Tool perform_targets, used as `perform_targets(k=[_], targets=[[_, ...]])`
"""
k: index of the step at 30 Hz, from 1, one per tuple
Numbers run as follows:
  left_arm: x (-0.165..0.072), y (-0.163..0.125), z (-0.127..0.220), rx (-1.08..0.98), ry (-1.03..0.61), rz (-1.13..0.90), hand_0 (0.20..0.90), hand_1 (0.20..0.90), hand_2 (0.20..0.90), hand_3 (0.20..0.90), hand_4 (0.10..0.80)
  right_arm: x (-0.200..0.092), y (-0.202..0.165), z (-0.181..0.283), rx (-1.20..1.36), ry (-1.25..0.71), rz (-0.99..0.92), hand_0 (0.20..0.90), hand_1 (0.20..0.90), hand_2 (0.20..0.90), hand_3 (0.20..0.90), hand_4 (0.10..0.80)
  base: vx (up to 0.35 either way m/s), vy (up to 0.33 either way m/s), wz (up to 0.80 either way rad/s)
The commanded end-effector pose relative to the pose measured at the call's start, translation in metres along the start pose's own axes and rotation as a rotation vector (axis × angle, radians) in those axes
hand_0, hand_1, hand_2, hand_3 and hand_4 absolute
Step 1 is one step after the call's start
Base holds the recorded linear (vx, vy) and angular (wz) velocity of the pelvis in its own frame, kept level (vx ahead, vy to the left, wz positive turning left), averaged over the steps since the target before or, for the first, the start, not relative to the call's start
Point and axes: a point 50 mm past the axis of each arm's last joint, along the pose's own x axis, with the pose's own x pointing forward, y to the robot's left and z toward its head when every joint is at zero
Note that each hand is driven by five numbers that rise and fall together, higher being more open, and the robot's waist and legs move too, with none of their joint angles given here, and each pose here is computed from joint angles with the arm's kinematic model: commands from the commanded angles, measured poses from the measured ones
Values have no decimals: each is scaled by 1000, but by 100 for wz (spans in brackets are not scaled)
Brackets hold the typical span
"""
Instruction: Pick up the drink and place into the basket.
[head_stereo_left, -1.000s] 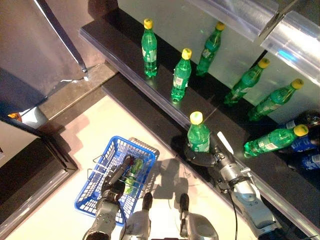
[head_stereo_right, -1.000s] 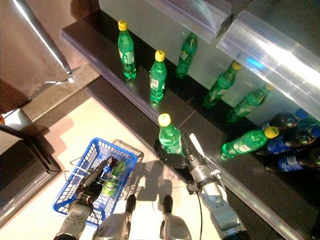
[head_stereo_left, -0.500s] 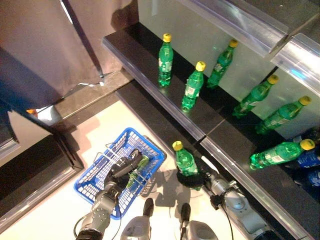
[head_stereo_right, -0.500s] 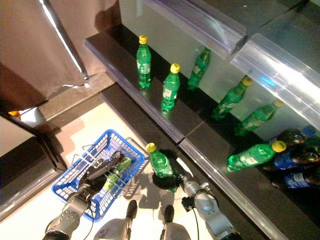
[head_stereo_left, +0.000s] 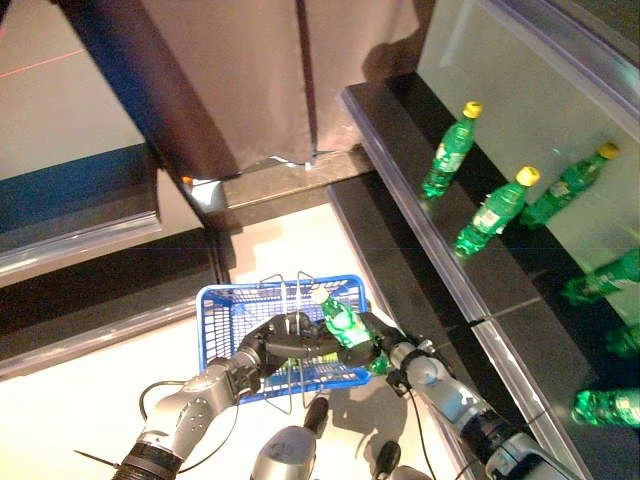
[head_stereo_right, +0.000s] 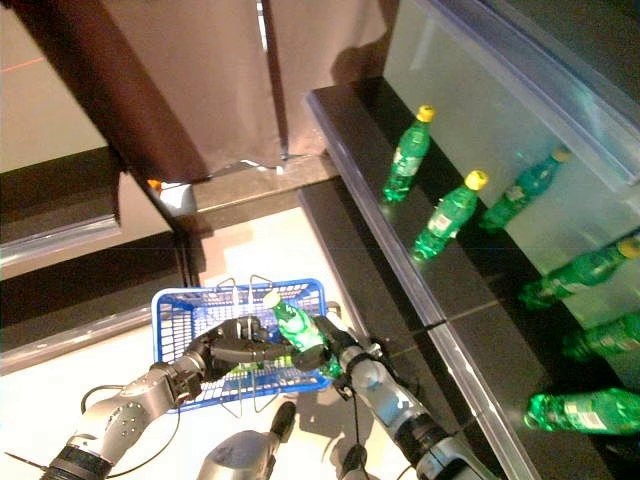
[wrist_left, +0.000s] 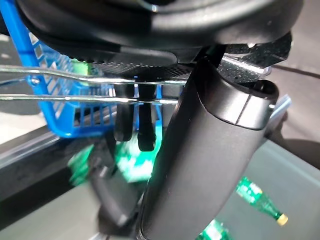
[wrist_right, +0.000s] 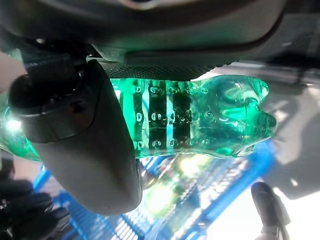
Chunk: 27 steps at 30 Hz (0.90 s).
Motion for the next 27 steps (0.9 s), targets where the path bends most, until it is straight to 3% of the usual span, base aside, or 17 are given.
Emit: perform_targets(k=[1, 9, 21, 27], targets=[[3, -124, 92, 131, -448, -695, 300, 300, 300, 200, 100, 11, 26, 20, -180, -54, 112, 300, 300, 300, 200, 100, 43, 34, 24], [1, -156, 79, 170, -397, -865, 300, 300, 300, 200, 100, 26, 21, 37, -481, -10, 136, 300, 300, 300, 200, 100, 42, 35, 21], [2, -191, 60, 130, -343, -1024, 300, 300, 300, 200, 100, 35, 31, 17, -763, 157, 209, 300, 300, 300, 200, 100, 47, 39, 16], [0, -190, 66, 149, -369, -1001, 300, 300, 300, 200, 100, 35, 18, 13, -416, 165, 78, 300, 300, 300, 200, 100, 18, 14, 8]])
